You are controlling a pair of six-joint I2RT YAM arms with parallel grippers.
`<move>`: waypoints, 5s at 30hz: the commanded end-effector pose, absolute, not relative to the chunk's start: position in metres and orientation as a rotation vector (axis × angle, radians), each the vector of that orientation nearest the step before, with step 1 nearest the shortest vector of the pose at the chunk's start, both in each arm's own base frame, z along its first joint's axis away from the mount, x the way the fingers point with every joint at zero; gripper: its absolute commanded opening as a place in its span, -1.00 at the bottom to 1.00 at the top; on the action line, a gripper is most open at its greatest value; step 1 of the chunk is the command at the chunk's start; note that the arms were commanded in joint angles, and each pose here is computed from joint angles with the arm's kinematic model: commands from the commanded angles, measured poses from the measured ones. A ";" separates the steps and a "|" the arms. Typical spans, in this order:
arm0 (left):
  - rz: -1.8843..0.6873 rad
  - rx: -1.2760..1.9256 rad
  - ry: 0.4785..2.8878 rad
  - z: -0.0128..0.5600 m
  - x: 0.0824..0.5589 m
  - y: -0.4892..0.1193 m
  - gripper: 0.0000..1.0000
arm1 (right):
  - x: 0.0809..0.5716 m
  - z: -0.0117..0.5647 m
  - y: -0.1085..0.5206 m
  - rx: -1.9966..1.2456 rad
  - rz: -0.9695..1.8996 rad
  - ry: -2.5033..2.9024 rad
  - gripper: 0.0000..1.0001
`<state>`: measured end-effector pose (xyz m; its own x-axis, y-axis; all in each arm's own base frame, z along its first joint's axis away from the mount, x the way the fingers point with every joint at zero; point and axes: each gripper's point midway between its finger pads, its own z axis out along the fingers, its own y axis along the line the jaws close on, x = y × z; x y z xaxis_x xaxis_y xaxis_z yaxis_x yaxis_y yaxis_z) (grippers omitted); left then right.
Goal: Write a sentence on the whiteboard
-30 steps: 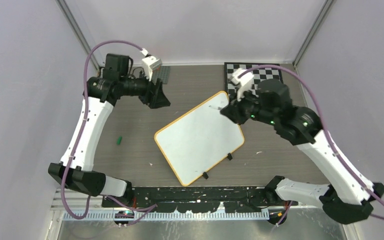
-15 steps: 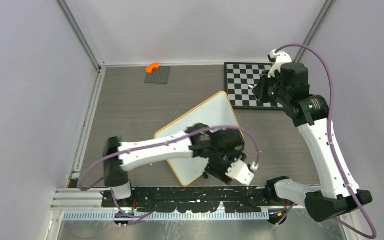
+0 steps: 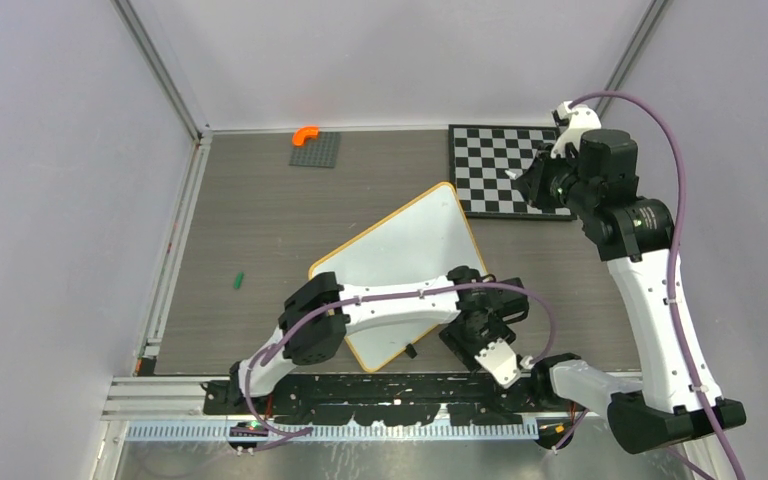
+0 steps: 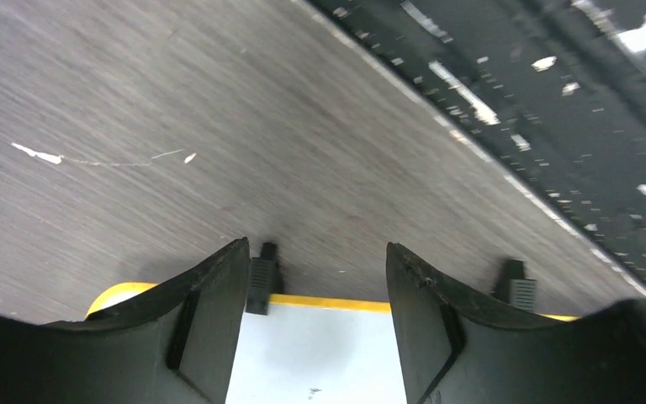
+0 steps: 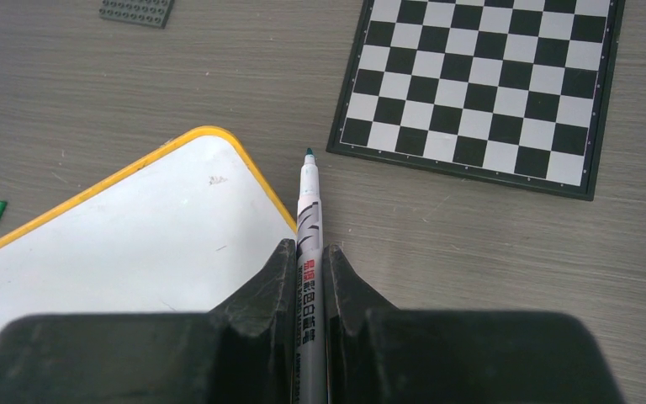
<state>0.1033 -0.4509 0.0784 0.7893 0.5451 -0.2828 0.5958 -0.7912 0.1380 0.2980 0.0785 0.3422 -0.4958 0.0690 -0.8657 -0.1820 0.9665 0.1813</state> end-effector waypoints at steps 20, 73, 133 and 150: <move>-0.174 2.948 0.918 0.033 0.202 -0.402 -0.78 | 0.290 0.343 0.083 -0.121 0.336 2.059 -0.99; -0.855 0.627 2.094 0.345 0.262 -0.120 1.00 | 0.303 0.376 0.251 -0.688 0.963 1.976 -0.99; -1.160 0.793 2.325 0.244 0.266 -0.159 -0.69 | 0.215 0.331 0.311 -1.180 0.984 1.931 -0.99; -1.273 1.103 2.303 0.236 0.273 -0.193 -1.00 | 0.223 0.324 0.322 -1.118 0.891 1.933 -1.00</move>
<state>0.2946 -0.1759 0.2352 -0.7153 0.4077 -0.5676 0.6986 0.3988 -0.5940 0.2103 0.3107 0.3120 -0.3981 -0.4440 -0.8028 -0.8999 0.3591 0.2476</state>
